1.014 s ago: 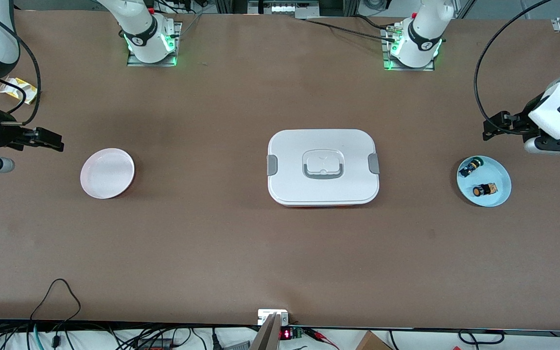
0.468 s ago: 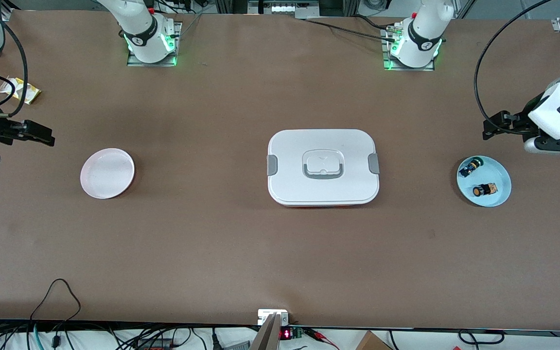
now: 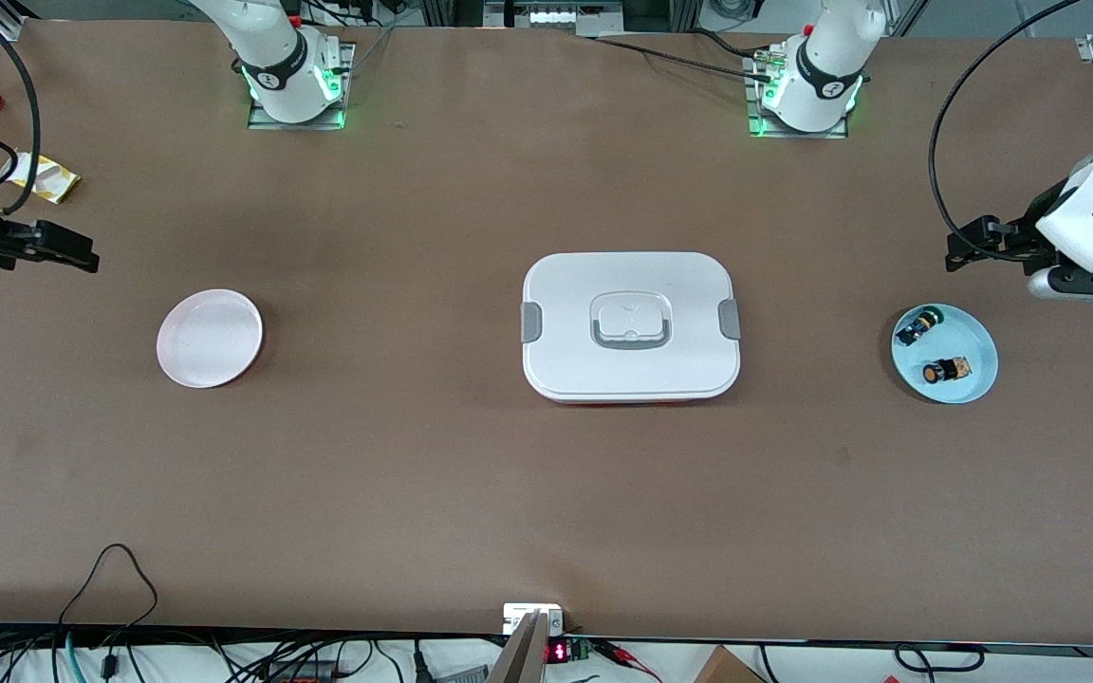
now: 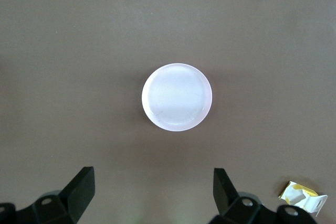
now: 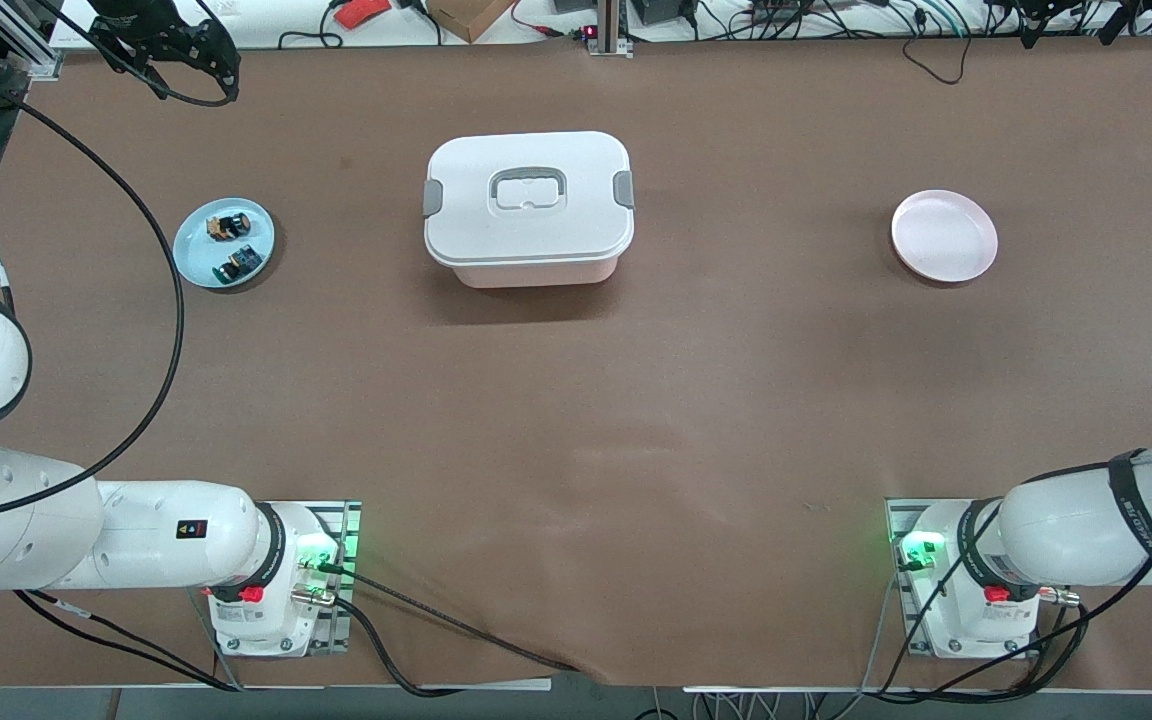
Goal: Transfer orange switch to right arm and place
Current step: 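Move the left gripper over the light-blue dish toward the orange switch, then lower the left gripper and grasp the orange switch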
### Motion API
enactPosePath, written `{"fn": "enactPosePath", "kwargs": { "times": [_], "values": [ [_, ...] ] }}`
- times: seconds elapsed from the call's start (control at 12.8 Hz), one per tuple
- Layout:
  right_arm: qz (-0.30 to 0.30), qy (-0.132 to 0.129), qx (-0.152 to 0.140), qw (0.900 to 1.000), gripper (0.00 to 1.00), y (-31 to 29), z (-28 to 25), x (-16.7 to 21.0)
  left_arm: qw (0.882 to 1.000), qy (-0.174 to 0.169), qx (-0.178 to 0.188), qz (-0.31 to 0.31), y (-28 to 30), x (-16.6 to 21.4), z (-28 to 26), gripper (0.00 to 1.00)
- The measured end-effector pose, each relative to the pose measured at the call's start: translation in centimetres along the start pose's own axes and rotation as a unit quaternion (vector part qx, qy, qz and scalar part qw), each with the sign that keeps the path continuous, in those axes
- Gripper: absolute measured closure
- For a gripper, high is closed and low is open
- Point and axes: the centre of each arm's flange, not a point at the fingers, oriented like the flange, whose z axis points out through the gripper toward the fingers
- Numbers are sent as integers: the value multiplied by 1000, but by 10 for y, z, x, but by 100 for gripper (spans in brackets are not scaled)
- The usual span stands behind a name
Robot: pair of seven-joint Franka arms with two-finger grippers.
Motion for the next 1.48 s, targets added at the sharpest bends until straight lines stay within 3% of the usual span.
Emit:
{"fn": "enactPosePath", "kwargs": {
  "times": [0.47,0.78,1.09,1.48],
  "values": [
    [0,-1,0,1000,0,0,-4,-1,1000,-18,-1,3,4,4,14,0],
    [0,-1,0,1000,0,0,-4,-1,996,-88,-5,-12,-3,15,32,0],
    [0,-1,0,1000,0,0,-4,-2,992,-119,-12,-30,-34,42,68,0],
    [0,-1,0,1000,0,0,-4,-2,991,-121,-25,-58,-101,58,143,0]
  ]
}}
